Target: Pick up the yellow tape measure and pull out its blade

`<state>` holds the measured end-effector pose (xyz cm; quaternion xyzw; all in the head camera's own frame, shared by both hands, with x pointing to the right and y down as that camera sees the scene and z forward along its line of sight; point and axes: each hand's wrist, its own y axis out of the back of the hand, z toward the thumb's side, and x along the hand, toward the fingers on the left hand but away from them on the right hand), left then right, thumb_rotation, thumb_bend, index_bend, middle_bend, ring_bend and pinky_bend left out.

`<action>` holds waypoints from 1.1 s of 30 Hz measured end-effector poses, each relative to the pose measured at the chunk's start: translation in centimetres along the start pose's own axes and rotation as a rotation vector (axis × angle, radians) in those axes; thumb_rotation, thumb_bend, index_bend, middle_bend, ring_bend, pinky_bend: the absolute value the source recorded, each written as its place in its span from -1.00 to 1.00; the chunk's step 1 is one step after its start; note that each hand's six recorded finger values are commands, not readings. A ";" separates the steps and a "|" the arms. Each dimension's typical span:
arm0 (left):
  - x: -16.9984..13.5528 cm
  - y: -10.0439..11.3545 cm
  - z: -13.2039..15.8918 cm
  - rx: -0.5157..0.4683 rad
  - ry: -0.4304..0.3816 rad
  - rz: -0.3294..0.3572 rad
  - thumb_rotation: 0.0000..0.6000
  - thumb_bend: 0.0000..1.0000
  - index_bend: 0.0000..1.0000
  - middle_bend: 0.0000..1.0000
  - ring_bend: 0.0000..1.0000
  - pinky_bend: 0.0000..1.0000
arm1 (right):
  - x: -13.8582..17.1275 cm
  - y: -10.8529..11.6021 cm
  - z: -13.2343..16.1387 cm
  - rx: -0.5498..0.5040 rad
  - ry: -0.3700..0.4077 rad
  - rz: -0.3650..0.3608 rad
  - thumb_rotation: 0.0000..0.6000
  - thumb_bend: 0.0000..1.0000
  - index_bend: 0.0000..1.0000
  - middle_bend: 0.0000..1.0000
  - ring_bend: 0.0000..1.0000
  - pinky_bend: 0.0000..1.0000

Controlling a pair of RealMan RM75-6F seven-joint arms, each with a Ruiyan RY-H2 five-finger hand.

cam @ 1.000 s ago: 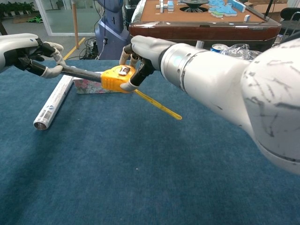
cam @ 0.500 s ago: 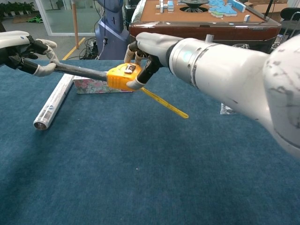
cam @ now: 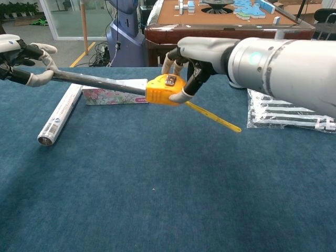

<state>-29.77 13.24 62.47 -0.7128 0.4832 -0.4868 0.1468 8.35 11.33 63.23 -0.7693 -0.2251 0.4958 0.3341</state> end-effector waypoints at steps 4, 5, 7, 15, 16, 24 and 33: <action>-0.4 0.2 -0.5 -0.003 -0.006 0.009 1.00 0.00 0.15 -0.91 -1.00 -1.00 | 1.1 -0.1 -1.4 -0.005 0.000 -0.006 1.00 0.23 -0.05 0.00 -0.25 -0.43; -0.5 0.4 -0.7 -0.006 -0.007 0.014 1.00 0.00 0.15 -0.91 -1.00 -1.00 | 1.5 -0.2 -1.9 -0.010 -0.003 -0.009 1.00 0.23 -0.05 0.00 -0.25 -0.43; -0.7 0.6 -1.0 -0.010 -0.007 0.022 1.00 0.00 0.15 -0.91 -1.00 -1.00 | 2.0 -0.2 -2.7 -0.020 -0.009 -0.012 1.00 0.23 -0.05 0.00 -0.25 -0.43; -1.7 1.9 -3.1 -0.001 0.010 0.056 1.00 0.00 0.15 -0.90 -1.00 -1.00 | 4.4 -1.0 -6.3 -0.050 -0.041 -0.015 1.00 0.23 -0.05 0.00 -0.25 -0.43; -1.8 2.1 -3.4 0.001 0.013 0.060 1.00 0.00 0.15 -0.91 -1.00 -1.00 | 4.7 -1.1 -6.7 -0.052 -0.044 -0.015 1.00 0.23 -0.05 0.00 -0.25 -0.43; -2.9 3.2 -5.3 -0.008 0.041 0.083 1.00 0.00 0.15 -0.90 -1.00 -1.00 | 7.0 -2.3 -9.2 -0.070 -0.061 -0.003 1.00 0.23 -0.04 0.00 -0.24 -0.43; -3.4 3.7 -6.4 -0.011 0.058 0.093 1.00 0.00 0.15 -0.90 -1.00 -1.00 | 7.3 -2.7 -8.9 -0.069 -0.040 -0.002 1.00 0.23 -0.04 0.00 -0.24 -0.43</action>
